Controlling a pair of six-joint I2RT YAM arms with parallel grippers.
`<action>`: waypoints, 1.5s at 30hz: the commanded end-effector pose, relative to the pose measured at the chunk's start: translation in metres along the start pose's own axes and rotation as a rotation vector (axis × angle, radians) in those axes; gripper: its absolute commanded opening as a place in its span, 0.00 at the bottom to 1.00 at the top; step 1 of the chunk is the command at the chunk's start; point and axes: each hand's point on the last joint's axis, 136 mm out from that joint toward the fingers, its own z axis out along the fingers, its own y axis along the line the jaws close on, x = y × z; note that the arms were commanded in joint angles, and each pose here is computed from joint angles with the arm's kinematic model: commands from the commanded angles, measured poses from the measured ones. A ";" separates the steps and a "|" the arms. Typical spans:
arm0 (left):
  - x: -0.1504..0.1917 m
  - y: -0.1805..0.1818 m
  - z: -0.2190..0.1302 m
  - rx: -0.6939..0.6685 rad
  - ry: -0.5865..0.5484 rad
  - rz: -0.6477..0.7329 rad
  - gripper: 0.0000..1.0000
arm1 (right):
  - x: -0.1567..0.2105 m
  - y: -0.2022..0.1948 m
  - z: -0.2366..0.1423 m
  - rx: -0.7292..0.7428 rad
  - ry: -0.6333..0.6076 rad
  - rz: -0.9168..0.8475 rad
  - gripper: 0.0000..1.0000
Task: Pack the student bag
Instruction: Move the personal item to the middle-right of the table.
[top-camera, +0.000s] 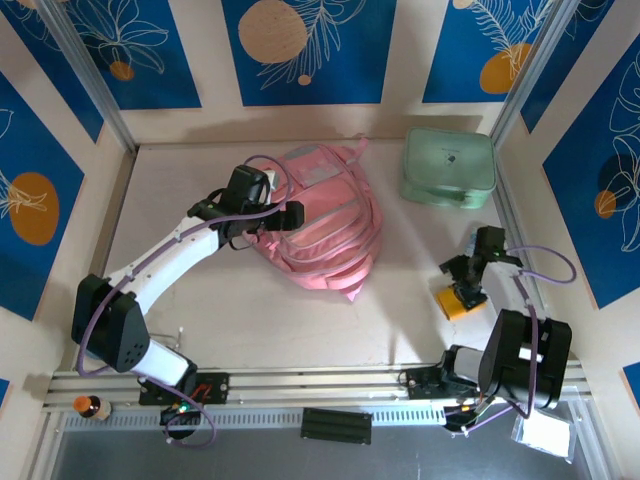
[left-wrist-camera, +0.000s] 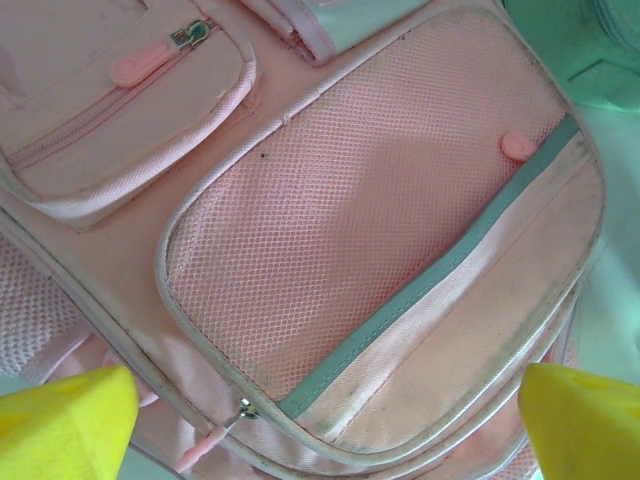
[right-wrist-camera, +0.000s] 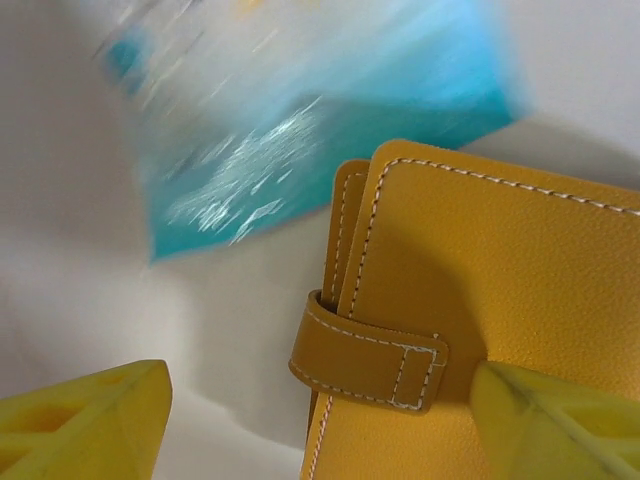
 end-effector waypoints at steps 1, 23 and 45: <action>-0.009 -0.007 -0.002 0.027 -0.014 0.005 1.00 | 0.043 0.024 0.006 -0.053 0.136 0.008 0.79; 0.000 -0.028 0.016 0.059 0.009 0.029 1.00 | 0.053 0.008 -0.022 -0.002 0.028 -0.245 0.61; 0.004 -0.026 0.013 0.049 0.019 0.031 1.00 | 0.071 0.020 0.004 -0.077 0.175 -0.198 0.41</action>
